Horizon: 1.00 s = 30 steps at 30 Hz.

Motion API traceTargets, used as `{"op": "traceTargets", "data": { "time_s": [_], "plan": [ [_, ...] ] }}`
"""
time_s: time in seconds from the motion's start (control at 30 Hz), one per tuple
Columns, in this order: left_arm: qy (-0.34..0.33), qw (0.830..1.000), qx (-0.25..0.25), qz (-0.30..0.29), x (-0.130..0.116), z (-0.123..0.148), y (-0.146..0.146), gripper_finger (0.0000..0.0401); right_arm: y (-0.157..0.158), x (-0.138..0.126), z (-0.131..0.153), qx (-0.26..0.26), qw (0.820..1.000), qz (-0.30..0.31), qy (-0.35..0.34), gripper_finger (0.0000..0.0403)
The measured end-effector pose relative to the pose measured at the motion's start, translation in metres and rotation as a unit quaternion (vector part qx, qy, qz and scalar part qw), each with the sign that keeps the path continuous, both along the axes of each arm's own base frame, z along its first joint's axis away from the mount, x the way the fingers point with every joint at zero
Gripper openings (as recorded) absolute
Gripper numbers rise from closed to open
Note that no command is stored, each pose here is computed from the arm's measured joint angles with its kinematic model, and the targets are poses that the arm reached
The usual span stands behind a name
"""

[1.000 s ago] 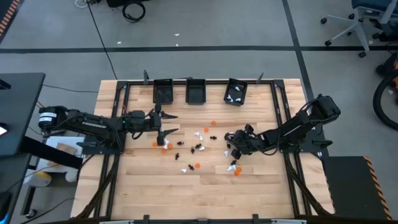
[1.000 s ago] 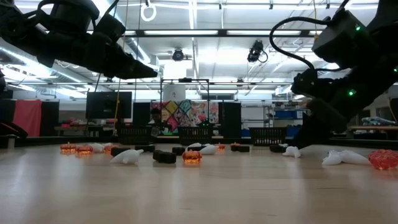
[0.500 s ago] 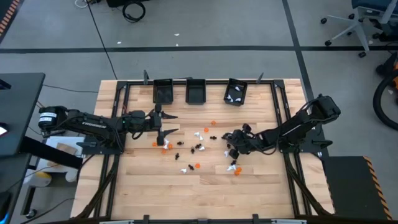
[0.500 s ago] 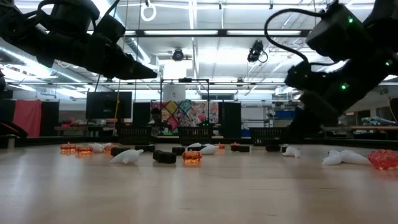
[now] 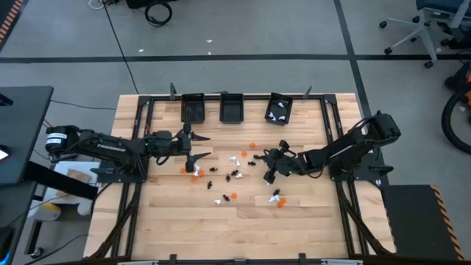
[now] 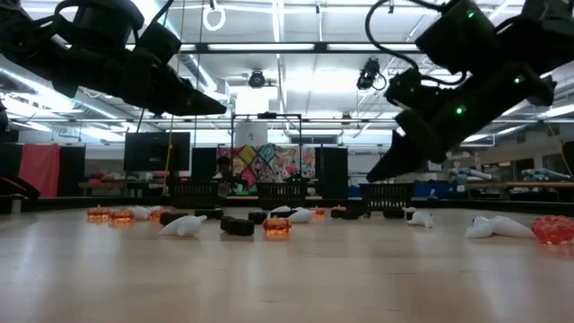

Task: Sort Halloween decoration
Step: Put the black skeleton toy into the black middle basket

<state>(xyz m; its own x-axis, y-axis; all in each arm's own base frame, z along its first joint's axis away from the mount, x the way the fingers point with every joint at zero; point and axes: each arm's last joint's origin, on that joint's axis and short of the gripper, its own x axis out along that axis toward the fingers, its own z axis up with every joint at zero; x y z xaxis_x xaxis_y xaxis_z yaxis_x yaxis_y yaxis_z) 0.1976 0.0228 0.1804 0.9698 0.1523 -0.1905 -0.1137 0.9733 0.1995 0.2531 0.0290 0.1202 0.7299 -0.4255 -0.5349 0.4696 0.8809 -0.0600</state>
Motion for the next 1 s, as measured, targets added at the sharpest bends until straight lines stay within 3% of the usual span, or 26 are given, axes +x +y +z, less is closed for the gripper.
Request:
{"op": "traceTargets", "data": {
  "time_s": [0.2, 0.5, 0.63, 0.8, 1.0],
  "plan": [
    [0.001, 1.0, 0.0, 0.0, 0.0, 0.0, 0.0, 0.0254, -0.006, 0.006, -0.009, -0.015, 1.0, -0.001, 0.001, 0.0029],
    [0.002, 1.0, 0.001, 0.0, 0.0, 0.0, 0.0, 0.0254, -0.026, 0.021, -0.03, 0.014, 1.0, 0.026, 0.004, 0.0167],
    [0.002, 1.0, 0.001, 0.0, 0.0, 0.0, 0.0, 0.0254, -0.03, 0.021, -0.039, 0.03, 0.999, 0.025, 0.016, 0.0198],
    [0.001, 1.0, 0.001, 0.0, 0.0, 0.0, 0.0, 0.0254, -0.029, 0.02, -0.042, 0.041, 0.999, 0.024, 0.026, 0.0179],
    [0.002, 1.0, 0.001, 0.0, 0.0, 0.0, 0.0, 0.0254, -0.024, 0.019, -0.04, 0.039, 0.998, 0.037, 0.034, 0.0094]
  ]
}}
